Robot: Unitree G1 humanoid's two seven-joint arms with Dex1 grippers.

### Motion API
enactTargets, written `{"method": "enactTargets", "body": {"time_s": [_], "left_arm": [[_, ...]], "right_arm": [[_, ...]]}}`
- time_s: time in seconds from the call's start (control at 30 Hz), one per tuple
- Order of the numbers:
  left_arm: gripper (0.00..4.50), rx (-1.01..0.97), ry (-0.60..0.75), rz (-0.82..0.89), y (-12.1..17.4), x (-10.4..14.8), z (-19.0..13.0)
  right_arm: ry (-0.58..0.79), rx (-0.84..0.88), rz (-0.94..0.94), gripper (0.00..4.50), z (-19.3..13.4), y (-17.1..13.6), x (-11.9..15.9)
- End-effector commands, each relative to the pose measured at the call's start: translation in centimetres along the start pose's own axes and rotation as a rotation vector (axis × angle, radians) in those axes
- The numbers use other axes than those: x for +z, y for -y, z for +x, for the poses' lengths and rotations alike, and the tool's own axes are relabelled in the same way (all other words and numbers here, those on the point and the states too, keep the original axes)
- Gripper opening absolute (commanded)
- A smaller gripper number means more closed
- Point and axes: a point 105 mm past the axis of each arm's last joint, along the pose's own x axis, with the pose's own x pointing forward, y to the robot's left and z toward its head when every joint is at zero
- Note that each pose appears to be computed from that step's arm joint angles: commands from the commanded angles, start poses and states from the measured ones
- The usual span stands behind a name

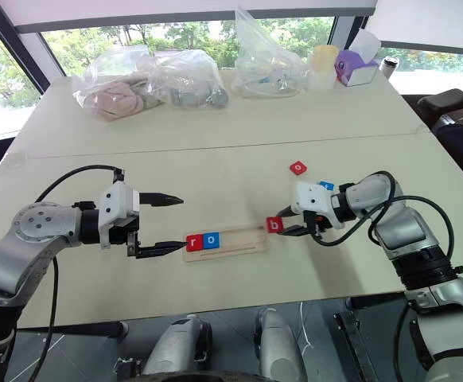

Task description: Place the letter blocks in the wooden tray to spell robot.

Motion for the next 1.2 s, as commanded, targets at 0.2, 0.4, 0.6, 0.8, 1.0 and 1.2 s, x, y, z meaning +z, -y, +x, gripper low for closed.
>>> {"method": "enactTargets", "body": {"time_s": [0.2,0.4,0.6,0.8,1.0,1.2], "left_arm": [[4.50,-0.037,-0.012,0.028,1.4,0.2,-0.8],[4.50,-0.046,-0.043,0.025,2.0,-0.4,-1.5],[4.50,-0.041,-0.047,0.028,2.1,-0.4,-1.5],[4.50,-0.031,-0.047,0.027,1.9,-0.4,-1.6],[4.50,-0.025,-0.040,0.027,1.9,-0.4,-1.5],[4.50,-0.020,-0.035,0.029,1.9,-0.3,-1.4]], "right_arm": [[0.057,0.032,-0.011,1.15,3.1,-0.9,3.1],[0.053,0.020,-0.010,1.15,5.1,-0.8,3.3],[0.029,0.013,-0.016,1.15,5.8,-0.6,2.7],[0.036,0.033,-0.023,1.15,6.6,-1.1,2.9],[0.039,0.030,-0.035,1.15,7.0,-1.0,3.2],[0.042,0.031,-0.044,1.15,7.2,-0.9,3.4]]}}
